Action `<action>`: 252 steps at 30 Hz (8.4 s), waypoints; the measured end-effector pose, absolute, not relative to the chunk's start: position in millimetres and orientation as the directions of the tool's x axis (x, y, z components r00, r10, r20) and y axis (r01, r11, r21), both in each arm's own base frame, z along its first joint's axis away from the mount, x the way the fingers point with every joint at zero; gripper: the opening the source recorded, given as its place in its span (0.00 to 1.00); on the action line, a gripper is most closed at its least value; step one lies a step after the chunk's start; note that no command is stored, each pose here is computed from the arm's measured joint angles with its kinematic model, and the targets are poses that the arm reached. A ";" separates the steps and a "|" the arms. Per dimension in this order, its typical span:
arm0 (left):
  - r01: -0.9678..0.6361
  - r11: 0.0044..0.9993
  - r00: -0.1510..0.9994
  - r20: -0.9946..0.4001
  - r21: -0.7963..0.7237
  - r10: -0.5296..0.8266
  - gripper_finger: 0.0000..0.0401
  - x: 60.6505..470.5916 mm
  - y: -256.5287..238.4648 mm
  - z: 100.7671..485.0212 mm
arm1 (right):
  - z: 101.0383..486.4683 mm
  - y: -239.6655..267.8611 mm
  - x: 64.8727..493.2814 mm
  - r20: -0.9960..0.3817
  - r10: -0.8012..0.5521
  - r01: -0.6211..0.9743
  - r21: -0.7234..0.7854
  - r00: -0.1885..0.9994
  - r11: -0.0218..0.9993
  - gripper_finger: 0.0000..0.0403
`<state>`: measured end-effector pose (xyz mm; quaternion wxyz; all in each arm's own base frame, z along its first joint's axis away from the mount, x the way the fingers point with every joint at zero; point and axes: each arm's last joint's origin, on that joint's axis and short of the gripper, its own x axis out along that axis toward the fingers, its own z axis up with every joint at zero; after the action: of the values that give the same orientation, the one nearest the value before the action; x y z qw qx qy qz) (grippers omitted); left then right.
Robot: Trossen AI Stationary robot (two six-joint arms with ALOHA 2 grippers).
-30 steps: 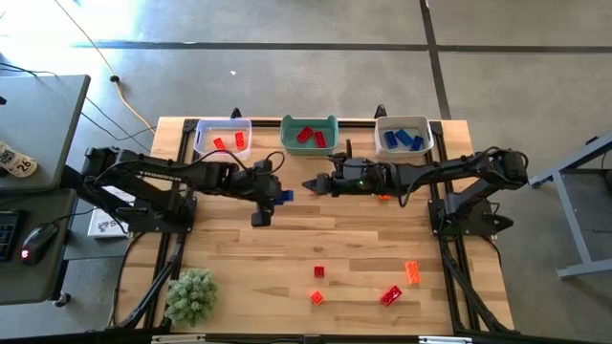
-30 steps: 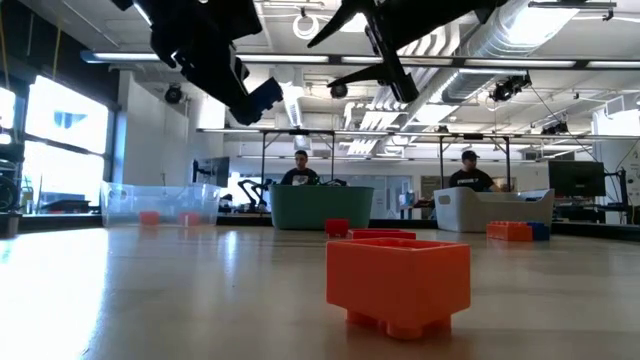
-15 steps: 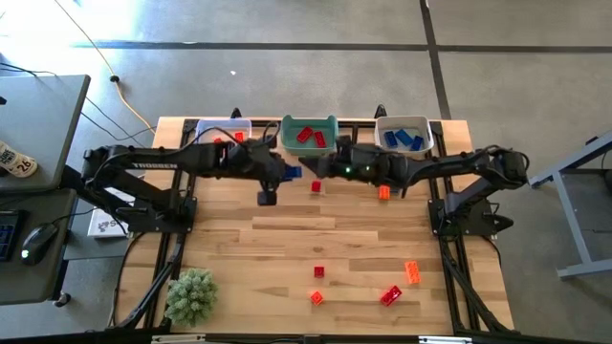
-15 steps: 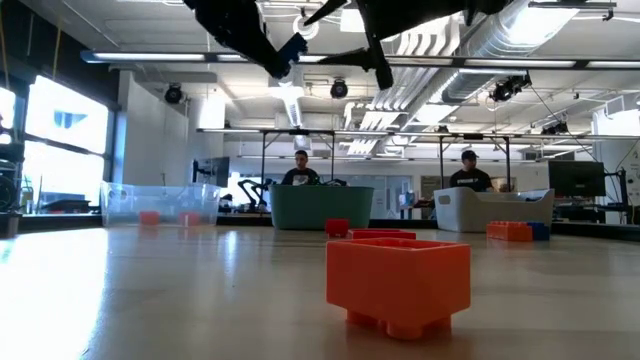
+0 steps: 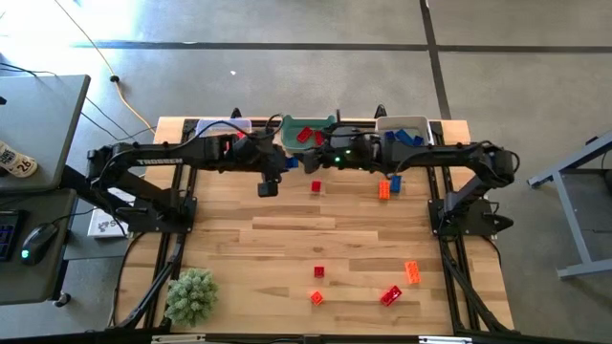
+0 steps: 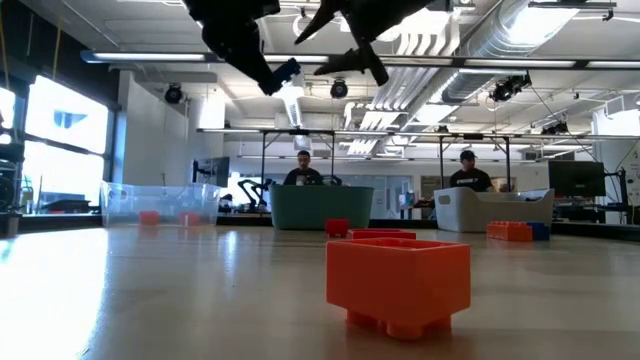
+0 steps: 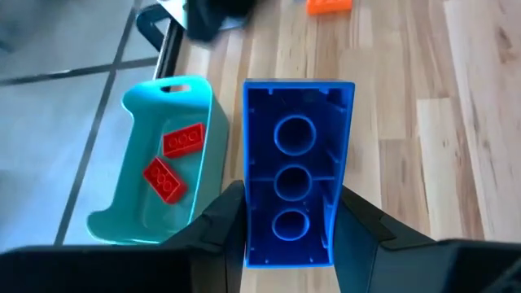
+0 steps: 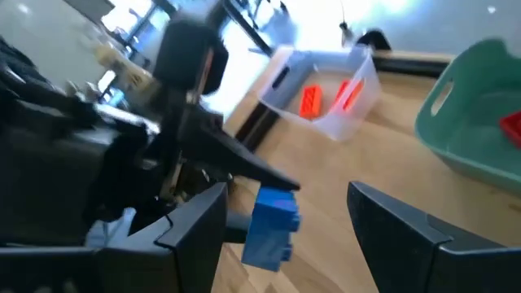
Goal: Sort & place blocks by color
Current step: Put the blue game piece into the white bin, then put the orange game piece into the transparent bin
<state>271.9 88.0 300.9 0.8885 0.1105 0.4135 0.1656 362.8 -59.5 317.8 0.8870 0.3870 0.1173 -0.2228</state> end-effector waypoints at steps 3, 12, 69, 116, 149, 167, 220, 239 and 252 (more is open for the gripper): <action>-0.211 0.923 0.582 -0.717 0.322 0.383 0.27 276.2 89.3 294.2 | 306.9 -60.8 373.8 -0.435 -0.299 0.523 0.610 0.849 0.595 0.60; -0.219 0.915 0.529 -0.747 0.340 0.404 0.27 285.4 93.1 279.2 | 289.9 -61.5 385.5 -0.496 -0.254 0.542 0.612 0.830 0.576 0.60; -0.510 0.831 0.466 -0.741 0.221 0.483 0.56 272.1 132.7 277.5 | 308.8 -158.0 255.2 -0.768 -0.625 0.934 -0.105 0.144 0.343 0.16; -0.530 0.820 0.488 -0.714 0.215 0.503 0.56 273.2 138.0 280.0 | 254.6 -223.3 182.0 -0.947 -0.135 0.896 -0.319 -0.290 0.309 0.44; -0.510 0.838 0.507 -0.720 0.191 0.473 0.56 273.8 137.0 279.7 | 294.9 8.9 240.4 -0.973 -0.187 0.869 -0.207 -0.135 0.449 0.44; -0.511 0.838 0.507 -0.720 0.192 0.474 0.56 273.8 137.0 279.7 | 275.1 51.9 199.8 -0.955 -0.258 0.915 -0.230 -0.147 0.332 0.44; -0.614 0.785 0.507 -0.720 0.085 0.475 0.56 273.8 137.1 279.8 | 140.8 157.5 151.7 -0.971 0.240 0.995 0.005 -0.018 0.098 0.61; -0.597 0.800 0.524 -0.724 0.062 0.448 0.56 274.3 136.4 279.7 | 149.7 170.3 172.4 -0.953 0.282 0.985 0.144 0.111 0.097 0.28; -0.377 0.924 0.645 -0.733 -0.060 0.216 0.56 277.8 129.7 279.5 | 197.7 133.5 232.7 -0.888 0.082 0.871 0.460 0.453 0.172 0.28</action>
<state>277.8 129.7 279.5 0.9009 -0.1040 0.3878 0.1647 232.7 133.5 197.7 0.6388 0.5642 0.4221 -0.3090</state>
